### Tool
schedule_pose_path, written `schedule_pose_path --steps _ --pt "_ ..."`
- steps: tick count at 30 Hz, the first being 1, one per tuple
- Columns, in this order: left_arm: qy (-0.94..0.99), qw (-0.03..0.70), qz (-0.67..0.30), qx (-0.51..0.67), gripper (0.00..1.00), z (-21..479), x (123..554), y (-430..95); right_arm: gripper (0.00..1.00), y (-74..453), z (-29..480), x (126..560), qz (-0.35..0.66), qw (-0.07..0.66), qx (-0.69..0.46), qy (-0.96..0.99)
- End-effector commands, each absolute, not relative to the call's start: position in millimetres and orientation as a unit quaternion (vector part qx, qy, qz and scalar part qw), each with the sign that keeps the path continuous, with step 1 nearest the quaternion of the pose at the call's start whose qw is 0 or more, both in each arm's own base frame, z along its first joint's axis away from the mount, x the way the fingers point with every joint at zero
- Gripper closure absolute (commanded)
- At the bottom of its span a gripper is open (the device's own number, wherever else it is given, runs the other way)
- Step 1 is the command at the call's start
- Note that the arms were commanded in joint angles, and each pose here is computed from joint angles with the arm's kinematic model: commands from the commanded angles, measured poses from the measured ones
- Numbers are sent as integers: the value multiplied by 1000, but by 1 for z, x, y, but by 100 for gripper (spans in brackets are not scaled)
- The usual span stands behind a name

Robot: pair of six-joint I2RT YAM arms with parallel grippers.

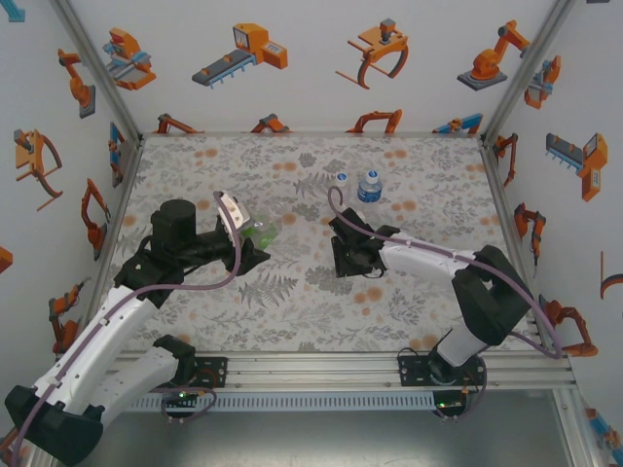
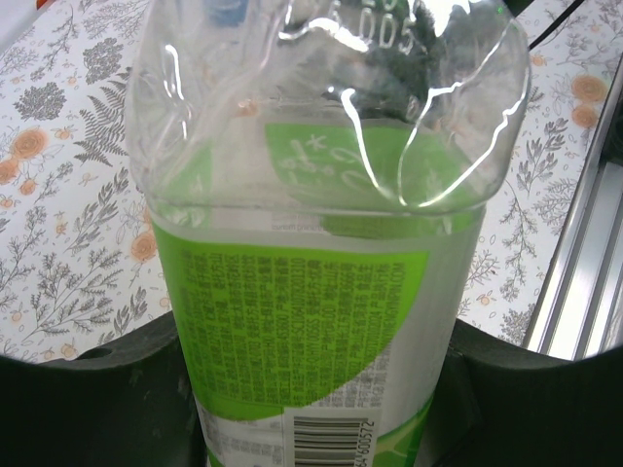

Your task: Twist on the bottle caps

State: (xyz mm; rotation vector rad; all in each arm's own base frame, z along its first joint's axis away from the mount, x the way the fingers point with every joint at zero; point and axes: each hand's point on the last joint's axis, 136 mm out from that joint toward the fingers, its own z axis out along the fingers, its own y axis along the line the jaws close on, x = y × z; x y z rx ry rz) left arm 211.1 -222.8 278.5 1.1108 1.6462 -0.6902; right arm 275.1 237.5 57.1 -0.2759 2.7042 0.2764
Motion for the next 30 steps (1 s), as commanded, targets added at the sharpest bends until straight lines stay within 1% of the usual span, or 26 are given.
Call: schedule_pose_path --steps 1,30 --pt "678 494 -282 466 87 276 209 -222 57 233 51 271 89 192 -103 972" --pt "679 493 -280 465 87 275 209 -221 57 233 36 264 95 172 -99 975"
